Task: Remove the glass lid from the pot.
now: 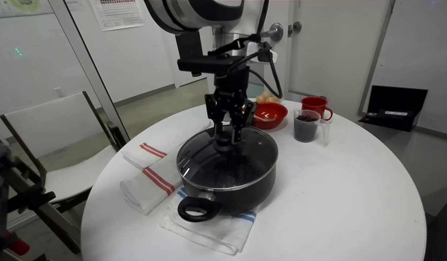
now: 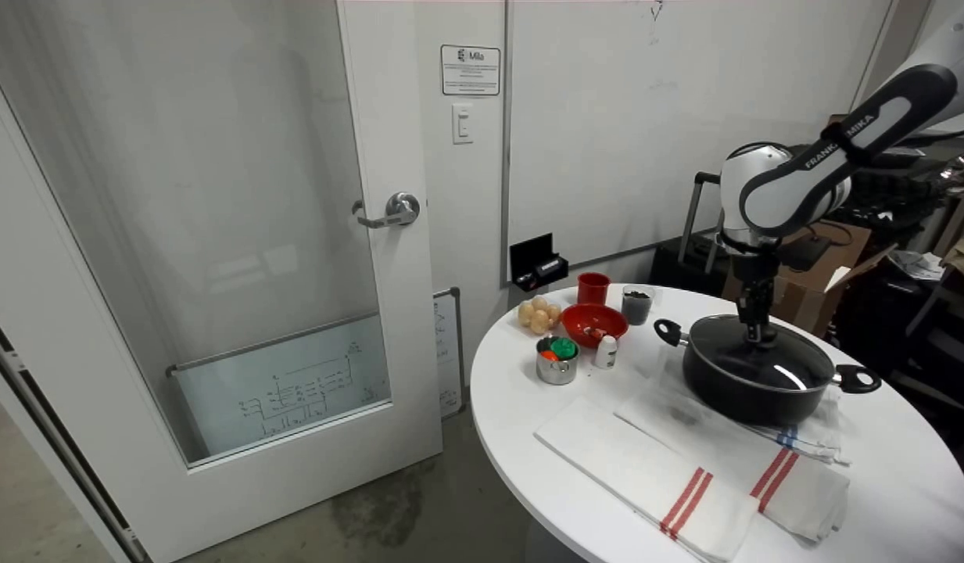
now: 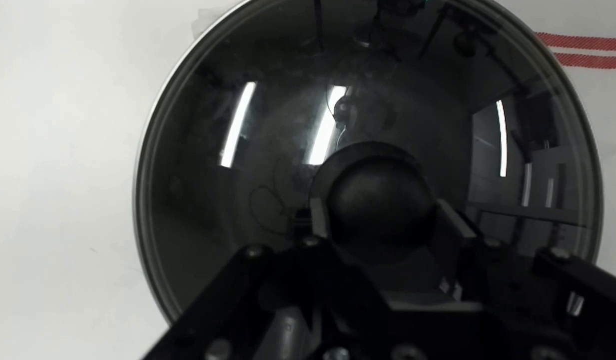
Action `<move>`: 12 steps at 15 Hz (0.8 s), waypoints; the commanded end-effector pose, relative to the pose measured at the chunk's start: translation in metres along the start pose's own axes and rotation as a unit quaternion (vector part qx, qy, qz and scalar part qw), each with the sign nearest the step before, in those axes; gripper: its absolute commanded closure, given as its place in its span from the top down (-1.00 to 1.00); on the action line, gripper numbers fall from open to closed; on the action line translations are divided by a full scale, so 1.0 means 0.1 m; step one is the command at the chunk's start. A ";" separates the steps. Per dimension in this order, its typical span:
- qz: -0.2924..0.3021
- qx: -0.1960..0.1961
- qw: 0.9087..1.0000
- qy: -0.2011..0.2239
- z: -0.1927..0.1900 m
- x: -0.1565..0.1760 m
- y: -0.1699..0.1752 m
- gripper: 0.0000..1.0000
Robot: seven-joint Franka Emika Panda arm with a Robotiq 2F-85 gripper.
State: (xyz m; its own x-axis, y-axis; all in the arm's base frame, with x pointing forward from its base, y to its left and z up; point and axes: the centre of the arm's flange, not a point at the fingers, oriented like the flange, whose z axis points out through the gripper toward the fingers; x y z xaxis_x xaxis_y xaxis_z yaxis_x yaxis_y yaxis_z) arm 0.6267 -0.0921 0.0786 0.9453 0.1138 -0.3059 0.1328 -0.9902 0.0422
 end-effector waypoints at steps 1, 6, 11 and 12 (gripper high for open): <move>-0.005 0.006 1.000 0.002 -0.03 -0.01 0.06 -0.50; -0.002 0.007 1.000 0.006 -0.15 -0.12 0.06 -0.50; -0.002 0.002 1.000 0.020 -0.45 -0.35 0.06 -0.50; -0.003 0.002 1.000 0.024 -0.52 -0.40 0.06 -0.50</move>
State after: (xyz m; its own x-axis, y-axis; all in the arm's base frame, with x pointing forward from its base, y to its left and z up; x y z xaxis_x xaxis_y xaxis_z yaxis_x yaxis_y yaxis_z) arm 0.6245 -0.0965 0.0989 0.9519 0.1101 -0.2861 0.1274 -0.9909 0.0426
